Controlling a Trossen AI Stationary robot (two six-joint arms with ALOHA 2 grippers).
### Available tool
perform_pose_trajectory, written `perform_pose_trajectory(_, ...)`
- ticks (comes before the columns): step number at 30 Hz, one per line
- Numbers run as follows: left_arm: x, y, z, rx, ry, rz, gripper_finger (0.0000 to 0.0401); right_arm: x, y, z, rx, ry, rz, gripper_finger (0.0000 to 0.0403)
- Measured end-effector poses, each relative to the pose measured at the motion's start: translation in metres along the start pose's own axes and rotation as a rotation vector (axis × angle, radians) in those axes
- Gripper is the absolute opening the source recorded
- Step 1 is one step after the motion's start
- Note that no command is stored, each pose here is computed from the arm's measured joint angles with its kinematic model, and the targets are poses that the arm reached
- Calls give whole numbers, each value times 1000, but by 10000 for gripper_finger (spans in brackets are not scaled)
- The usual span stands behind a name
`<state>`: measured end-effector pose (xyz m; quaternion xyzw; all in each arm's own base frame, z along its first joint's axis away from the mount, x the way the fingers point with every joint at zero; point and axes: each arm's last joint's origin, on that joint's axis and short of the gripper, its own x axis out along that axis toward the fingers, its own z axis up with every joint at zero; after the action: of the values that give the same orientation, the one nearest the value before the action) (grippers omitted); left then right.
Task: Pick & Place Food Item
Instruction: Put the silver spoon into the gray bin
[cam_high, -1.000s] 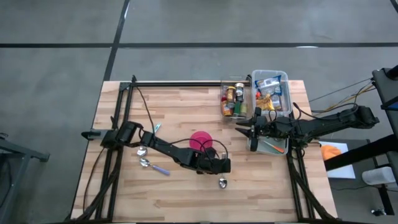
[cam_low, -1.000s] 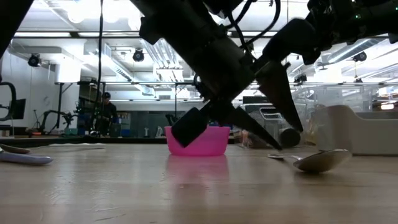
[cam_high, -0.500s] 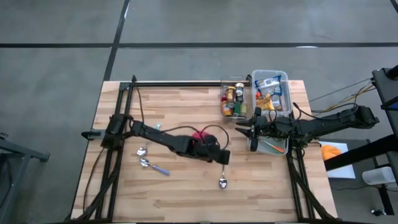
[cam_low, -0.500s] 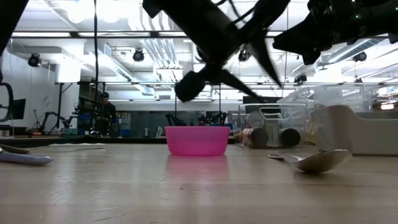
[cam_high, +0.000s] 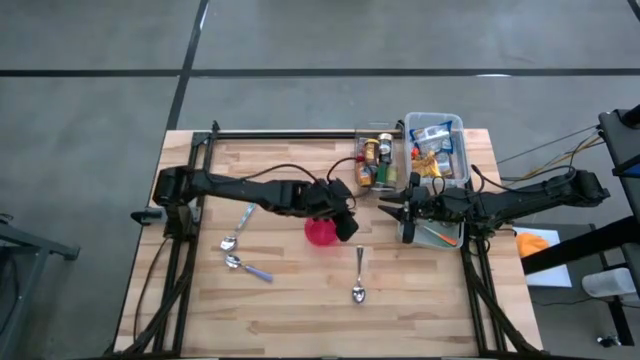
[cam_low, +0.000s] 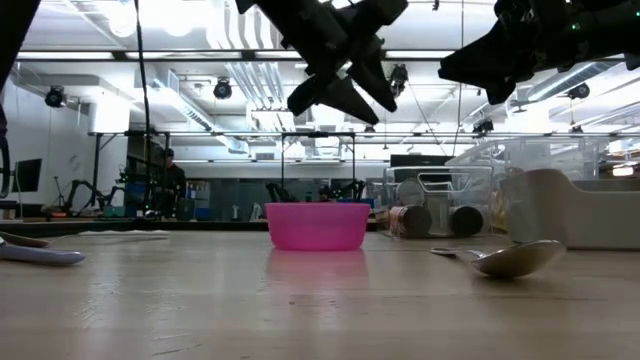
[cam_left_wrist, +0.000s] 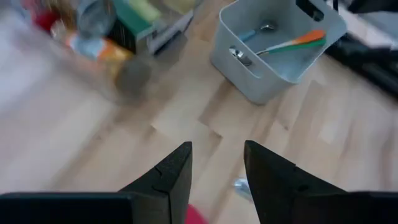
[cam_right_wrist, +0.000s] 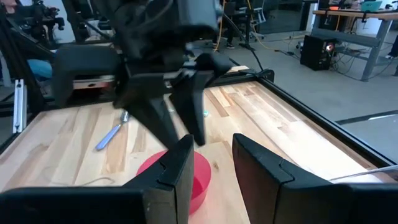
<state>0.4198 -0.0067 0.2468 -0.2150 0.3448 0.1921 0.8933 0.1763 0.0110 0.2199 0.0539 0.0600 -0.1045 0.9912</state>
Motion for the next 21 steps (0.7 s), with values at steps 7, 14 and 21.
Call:
perform_pose_trajectory(7, -18, -2, 9, 314, -52, -25, 146, 0, 0, 0, 0, 0, 0, 110)
perform_pose_trajectory(14, -30, 3, 16, 343, -64, -19, 146, 0, 0, 0, 0, 0, 0, 110)
perform_pose_trajectory(21, -31, 3, 16, 342, -65, -19, 146, 0, 0, 0, 0, 0, 0, 110)
